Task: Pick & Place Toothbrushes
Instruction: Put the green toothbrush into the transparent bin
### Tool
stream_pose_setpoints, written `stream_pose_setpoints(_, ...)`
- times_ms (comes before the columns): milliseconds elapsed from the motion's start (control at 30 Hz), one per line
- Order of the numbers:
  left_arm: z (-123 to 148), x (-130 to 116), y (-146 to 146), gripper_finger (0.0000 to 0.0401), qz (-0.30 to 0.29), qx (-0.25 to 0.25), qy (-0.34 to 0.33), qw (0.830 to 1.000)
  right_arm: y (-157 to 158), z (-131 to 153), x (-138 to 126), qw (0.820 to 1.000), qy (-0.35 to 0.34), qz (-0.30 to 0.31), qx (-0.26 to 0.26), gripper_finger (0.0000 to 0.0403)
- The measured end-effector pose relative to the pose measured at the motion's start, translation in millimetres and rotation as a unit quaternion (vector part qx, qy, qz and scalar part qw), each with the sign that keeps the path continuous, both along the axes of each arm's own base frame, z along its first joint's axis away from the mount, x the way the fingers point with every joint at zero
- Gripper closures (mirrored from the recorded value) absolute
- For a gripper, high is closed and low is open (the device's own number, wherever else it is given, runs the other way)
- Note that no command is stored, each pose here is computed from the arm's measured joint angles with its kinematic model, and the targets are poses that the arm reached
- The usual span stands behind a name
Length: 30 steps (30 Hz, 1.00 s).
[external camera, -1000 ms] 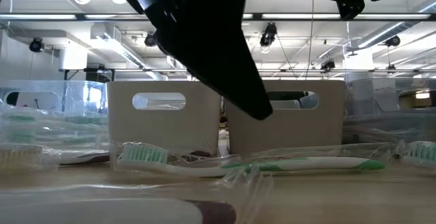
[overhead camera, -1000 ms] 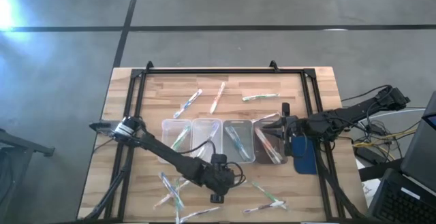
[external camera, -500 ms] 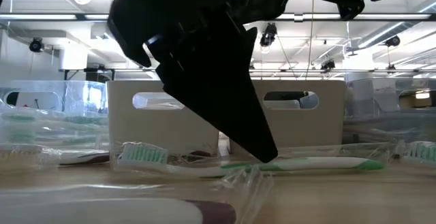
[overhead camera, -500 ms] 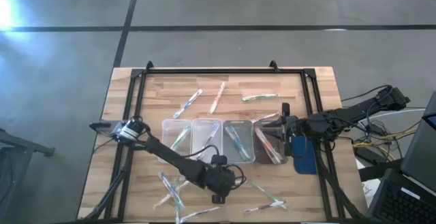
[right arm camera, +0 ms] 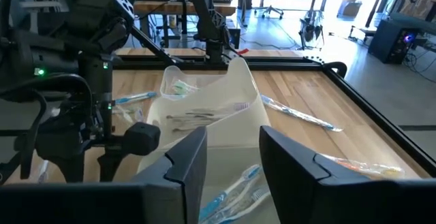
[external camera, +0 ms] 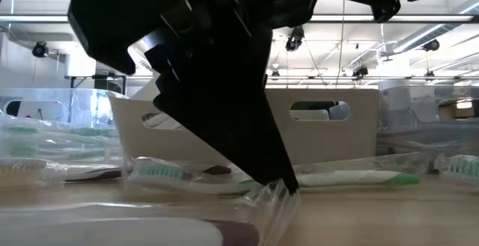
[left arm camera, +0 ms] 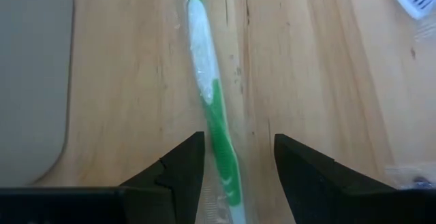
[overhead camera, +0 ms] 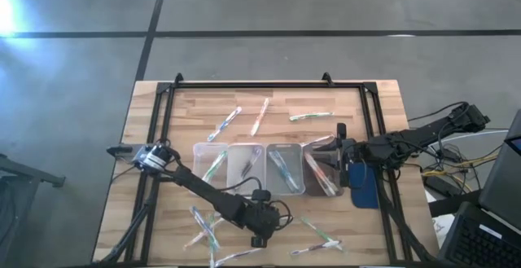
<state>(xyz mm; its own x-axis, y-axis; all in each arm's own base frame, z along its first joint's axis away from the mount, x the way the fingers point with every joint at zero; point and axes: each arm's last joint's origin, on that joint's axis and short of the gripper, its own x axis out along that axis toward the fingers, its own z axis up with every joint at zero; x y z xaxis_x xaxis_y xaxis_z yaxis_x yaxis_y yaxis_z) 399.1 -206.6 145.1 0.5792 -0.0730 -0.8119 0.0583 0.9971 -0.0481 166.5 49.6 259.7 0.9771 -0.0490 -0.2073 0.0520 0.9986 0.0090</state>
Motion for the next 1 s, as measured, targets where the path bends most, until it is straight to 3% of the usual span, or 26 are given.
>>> stream_pose_setpoints(300,5.1,-0.8,-0.1,0.0220,-0.010,-0.006,0.002,1.000,0.0,0.0,0.0,1.000,0.000,0.000,0.000,0.0254)
stream_pose_setpoints(700,33.7,-4.7,3.6,0.0220,-0.010,0.042,0.008,0.999,-0.1,0.2,0.1,1.000,-0.001,-0.001,0.003,0.0239)
stream_pose_setpoints(1000,40.4,-2.1,1.6,0.0220,-0.006,0.031,-0.005,0.999,-0.1,0.2,0.1,1.000,-0.001,-0.001,0.004,0.0227)
